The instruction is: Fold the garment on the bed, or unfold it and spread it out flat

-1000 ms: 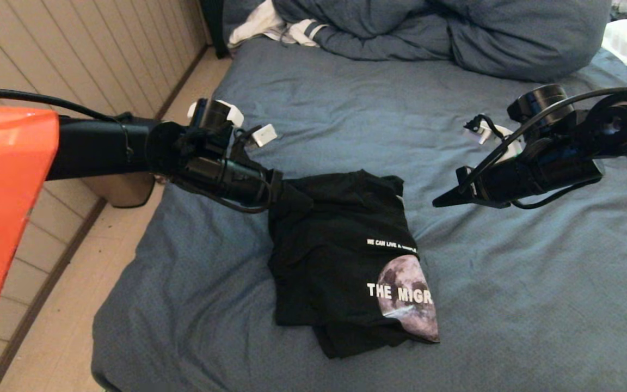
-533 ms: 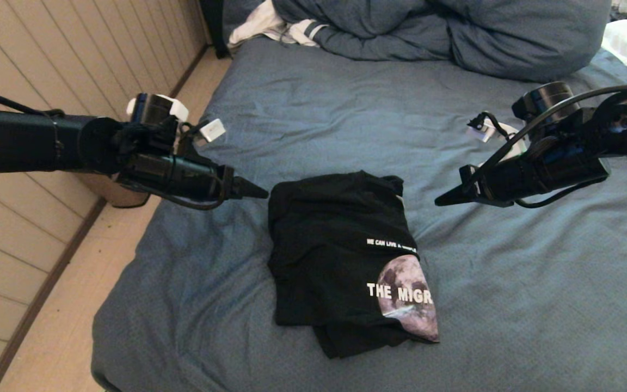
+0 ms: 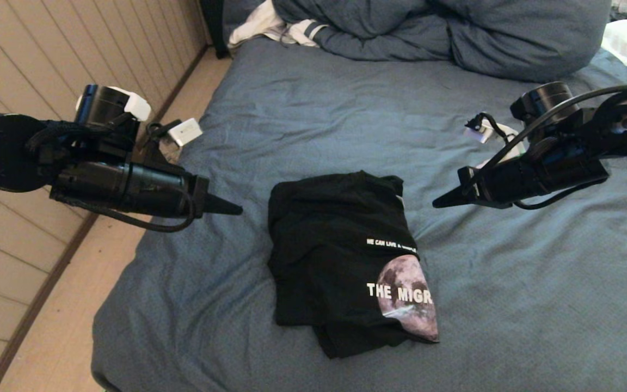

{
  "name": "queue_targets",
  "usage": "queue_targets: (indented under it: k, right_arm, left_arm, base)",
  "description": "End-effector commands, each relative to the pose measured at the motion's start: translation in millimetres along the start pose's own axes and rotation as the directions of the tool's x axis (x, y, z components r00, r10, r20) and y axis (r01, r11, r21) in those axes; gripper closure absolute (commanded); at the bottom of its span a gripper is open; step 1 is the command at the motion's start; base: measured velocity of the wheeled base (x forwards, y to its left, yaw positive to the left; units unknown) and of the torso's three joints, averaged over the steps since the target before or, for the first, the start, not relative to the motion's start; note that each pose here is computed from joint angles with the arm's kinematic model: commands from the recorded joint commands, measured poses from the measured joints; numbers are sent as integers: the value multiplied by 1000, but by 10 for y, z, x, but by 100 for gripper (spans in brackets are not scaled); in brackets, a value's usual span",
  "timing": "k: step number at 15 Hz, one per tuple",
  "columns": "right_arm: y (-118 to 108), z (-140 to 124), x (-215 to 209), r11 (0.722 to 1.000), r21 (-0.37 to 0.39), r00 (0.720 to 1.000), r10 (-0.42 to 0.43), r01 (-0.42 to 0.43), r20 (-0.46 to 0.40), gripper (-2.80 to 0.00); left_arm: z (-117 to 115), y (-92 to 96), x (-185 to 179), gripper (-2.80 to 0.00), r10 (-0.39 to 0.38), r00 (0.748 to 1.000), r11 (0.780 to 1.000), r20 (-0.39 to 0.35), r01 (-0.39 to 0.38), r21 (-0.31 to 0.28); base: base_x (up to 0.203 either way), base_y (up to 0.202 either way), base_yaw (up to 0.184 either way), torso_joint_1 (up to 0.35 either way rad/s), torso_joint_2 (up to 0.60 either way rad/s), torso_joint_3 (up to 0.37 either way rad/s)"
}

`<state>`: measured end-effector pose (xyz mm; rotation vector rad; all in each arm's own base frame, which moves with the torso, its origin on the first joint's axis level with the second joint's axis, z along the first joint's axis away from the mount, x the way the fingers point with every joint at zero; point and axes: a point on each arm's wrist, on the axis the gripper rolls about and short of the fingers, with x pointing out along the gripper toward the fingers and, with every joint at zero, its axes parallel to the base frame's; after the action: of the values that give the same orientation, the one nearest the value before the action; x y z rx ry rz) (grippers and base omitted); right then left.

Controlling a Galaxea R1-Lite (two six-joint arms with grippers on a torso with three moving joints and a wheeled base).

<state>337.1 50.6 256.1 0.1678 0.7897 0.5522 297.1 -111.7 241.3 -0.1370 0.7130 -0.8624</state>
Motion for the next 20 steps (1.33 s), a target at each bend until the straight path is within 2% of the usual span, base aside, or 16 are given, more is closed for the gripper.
queue_targets:
  k: [1,3,5,8,10,13,15,20]
  right_arm:
    - [55,-12,13,1000,-7,1000,14,-14,-9,0]
    - [135,-37,69,999,-17,999,34,-35,-28,0]
    - [329,-106,228,995,-39,993,86,-90,-81,0]
    - [575,-254,467,986,-64,975,142,-155,-171,0]
    - [698,-353,611,980,-74,960,165,-186,-227,0]
    - [760,-411,642,977,-79,953,173,-198,-250,0]
    - [782,-422,564,976,-84,954,174,-199,-243,0]
    - [719,-695,558,981,-45,932,163,-187,-325,0]
  left_arm:
    - [-74,-354,68,0,-81,996,995,-39,83,51]
    - [-168,-594,294,0,-140,984,987,-111,148,64]
    - [-363,-769,624,0,-129,968,987,-213,147,70]
    - [-508,-794,848,0,-101,955,990,-279,124,65]
    - [-606,-752,890,0,-93,948,993,-306,109,37]
    - [-603,-700,1032,0,-59,973,998,-224,61,-1]
    - [-564,-719,1023,0,-61,978,998,-200,59,-13]
    - [-621,-781,1228,0,-81,969,997,-232,79,-17]
  base:
    - [0,0,0,0,0,0]
    - [0,0,0,0,0,0]
    - [0,0,0,0,0,0]
    - [0,0,0,0,0,0]
    - [0,0,0,0,0,0]
    - [0,0,0,0,0,0]
    - [0,0,0,0,0,0]
    - [0,0,0,0,0,0]
